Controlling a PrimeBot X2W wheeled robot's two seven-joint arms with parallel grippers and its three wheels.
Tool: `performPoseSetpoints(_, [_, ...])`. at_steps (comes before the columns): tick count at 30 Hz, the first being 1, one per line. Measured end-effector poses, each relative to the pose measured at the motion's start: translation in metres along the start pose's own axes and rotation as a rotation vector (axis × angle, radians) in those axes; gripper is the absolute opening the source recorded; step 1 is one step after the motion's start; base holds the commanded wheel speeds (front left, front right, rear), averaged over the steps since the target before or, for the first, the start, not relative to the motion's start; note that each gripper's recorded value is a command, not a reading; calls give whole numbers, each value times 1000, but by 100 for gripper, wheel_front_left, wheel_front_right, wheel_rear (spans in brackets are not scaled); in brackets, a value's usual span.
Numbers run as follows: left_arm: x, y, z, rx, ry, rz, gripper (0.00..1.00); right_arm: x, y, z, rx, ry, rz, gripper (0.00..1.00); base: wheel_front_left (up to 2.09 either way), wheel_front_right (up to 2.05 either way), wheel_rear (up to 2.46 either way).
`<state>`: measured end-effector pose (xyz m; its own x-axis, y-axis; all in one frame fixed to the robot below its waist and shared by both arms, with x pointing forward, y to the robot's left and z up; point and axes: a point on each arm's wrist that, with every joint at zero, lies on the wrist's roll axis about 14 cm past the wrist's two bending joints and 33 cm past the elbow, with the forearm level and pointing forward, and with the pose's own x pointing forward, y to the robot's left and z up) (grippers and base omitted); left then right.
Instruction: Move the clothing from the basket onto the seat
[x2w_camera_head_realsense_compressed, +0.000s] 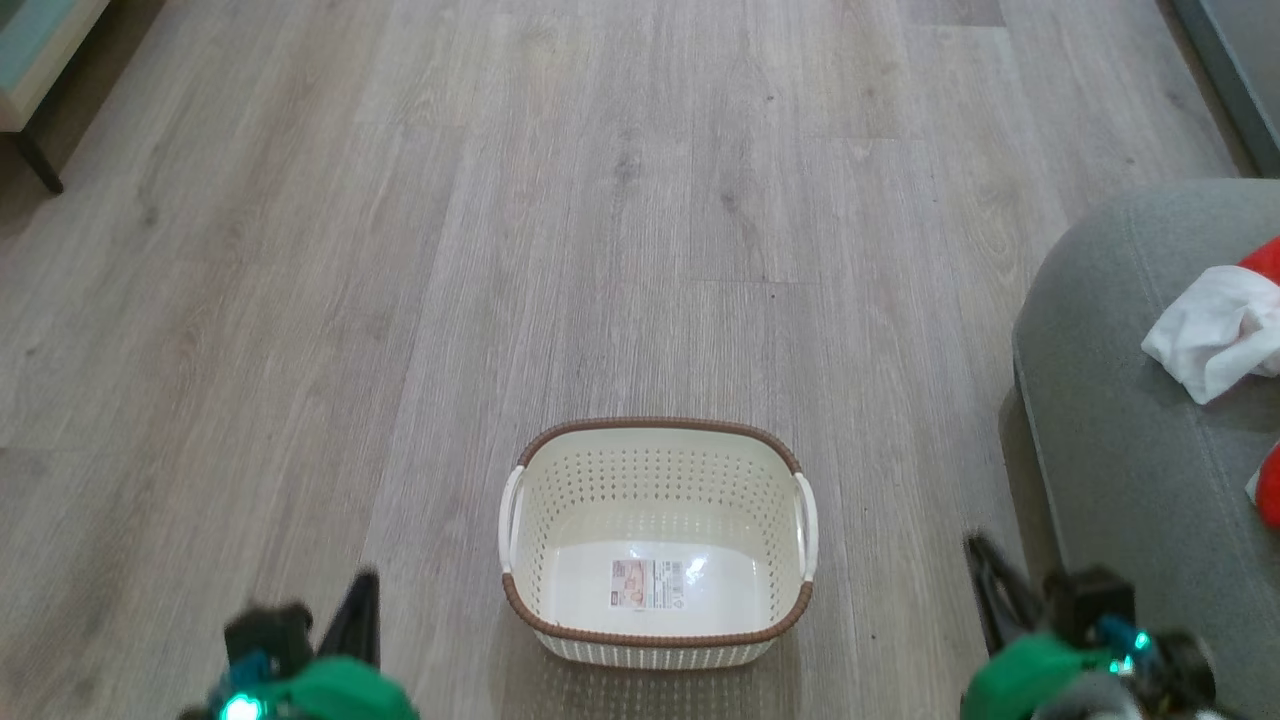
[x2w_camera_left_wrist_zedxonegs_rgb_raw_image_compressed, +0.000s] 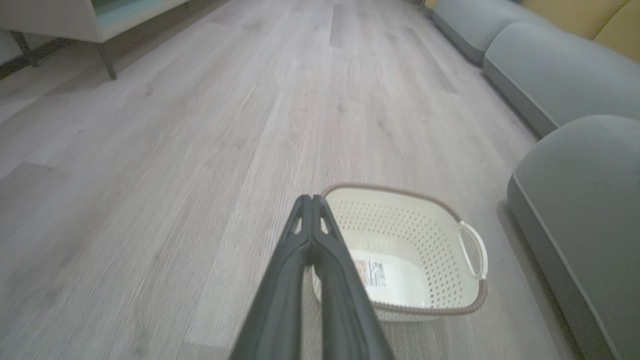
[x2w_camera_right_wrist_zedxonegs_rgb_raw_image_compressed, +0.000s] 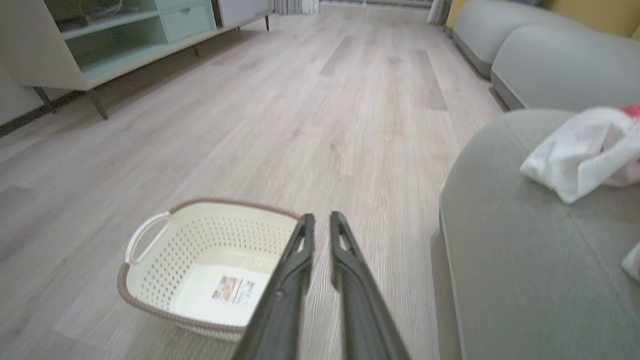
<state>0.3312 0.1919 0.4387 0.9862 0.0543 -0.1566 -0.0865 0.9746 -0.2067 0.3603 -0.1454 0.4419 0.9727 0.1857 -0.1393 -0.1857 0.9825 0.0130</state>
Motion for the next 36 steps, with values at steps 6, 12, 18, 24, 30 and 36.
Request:
performPoseSetpoints(6, [-20,10,-38,-27,119,37,0,-20,-2,-38,47,117,-20,0,0,0,0])
performPoseSetpoints(12, [-17,9,-36,-93,120,45,0,-18,-7,-35,121,110,-49,0,0,0,0])
performPoseSetpoints(18, [-15,10,-37,-156,131,57,0,-18,-11,-33,194,107,-75,0,0,0,0])
performPoseSetpoints(24, [-11,9,-33,-232,129,64,0,-18,-16,-31,279,97,-104,0,0,0,0])
performPoseSetpoints(30, [-7,10,-29,-297,124,68,0,-18,-20,-29,355,89,-126,0,0,0,0])
performPoseSetpoints(36, [-6,8,-30,-363,137,71,0,-17,-24,-26,430,78,-147,0,0,0,0])
